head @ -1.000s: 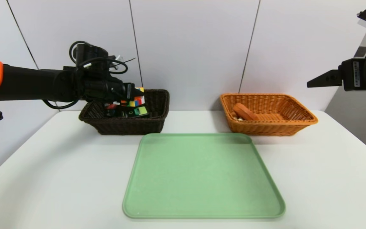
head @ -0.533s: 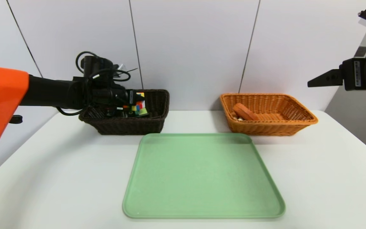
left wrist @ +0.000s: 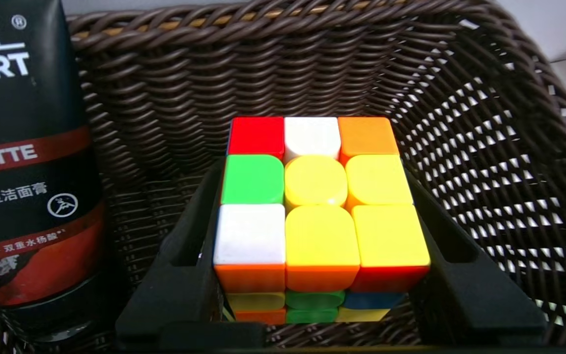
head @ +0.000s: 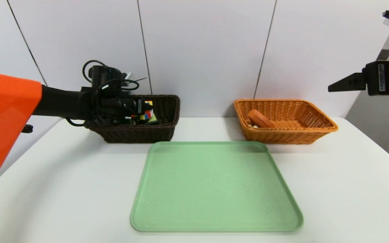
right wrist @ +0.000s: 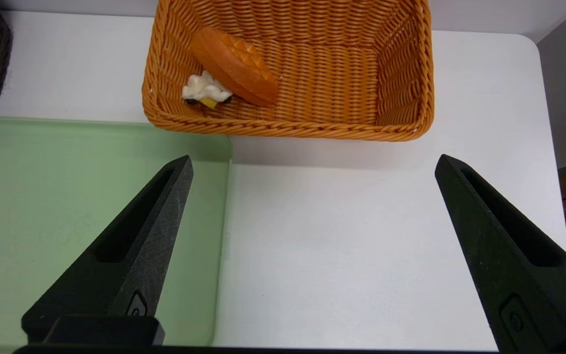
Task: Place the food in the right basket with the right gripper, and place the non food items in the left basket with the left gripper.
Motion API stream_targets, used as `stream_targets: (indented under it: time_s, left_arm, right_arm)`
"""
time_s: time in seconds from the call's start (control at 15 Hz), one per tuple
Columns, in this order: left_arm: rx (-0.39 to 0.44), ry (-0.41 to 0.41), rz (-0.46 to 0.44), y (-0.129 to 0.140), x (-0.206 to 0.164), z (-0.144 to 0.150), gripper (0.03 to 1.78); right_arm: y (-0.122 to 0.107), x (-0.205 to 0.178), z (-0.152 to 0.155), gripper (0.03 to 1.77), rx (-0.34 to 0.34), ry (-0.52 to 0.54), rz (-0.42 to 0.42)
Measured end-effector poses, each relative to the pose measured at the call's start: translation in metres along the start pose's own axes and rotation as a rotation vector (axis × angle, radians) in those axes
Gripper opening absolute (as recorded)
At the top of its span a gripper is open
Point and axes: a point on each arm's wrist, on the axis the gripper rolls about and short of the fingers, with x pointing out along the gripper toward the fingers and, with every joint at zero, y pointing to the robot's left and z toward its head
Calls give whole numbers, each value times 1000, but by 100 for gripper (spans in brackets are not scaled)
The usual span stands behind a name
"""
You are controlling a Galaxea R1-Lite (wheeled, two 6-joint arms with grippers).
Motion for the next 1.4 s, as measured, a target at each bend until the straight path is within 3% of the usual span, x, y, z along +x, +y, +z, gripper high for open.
stream_targets:
  time_s: [0.13,0.4,0.67,0.87,1.13,1.4]
  left_arm:
    - [1,-4,1,1,3,0,99]
    - [0,-7,2,1,5,0,127]
    - [1,-7,0,1,5,0,144]
    - [16,-69,-3,-3,-6,21,153]
    - [39,-186,7,-18,-69,89,160]
    - [31,-30,42,-38,-176,105,164]
  right_arm:
    - [0,0,0,170,0,-1,-1]
    - [0,-1,0,170,1,-3,-1]
    - [-1,-3,0,170,1,-5,-1]
    - [-1,-4,0,170,2,-9,-1]
    - [-1,-4,-1,170,-13,-7,-6]
    - [-6,2,-6,170,-41,65,-17]
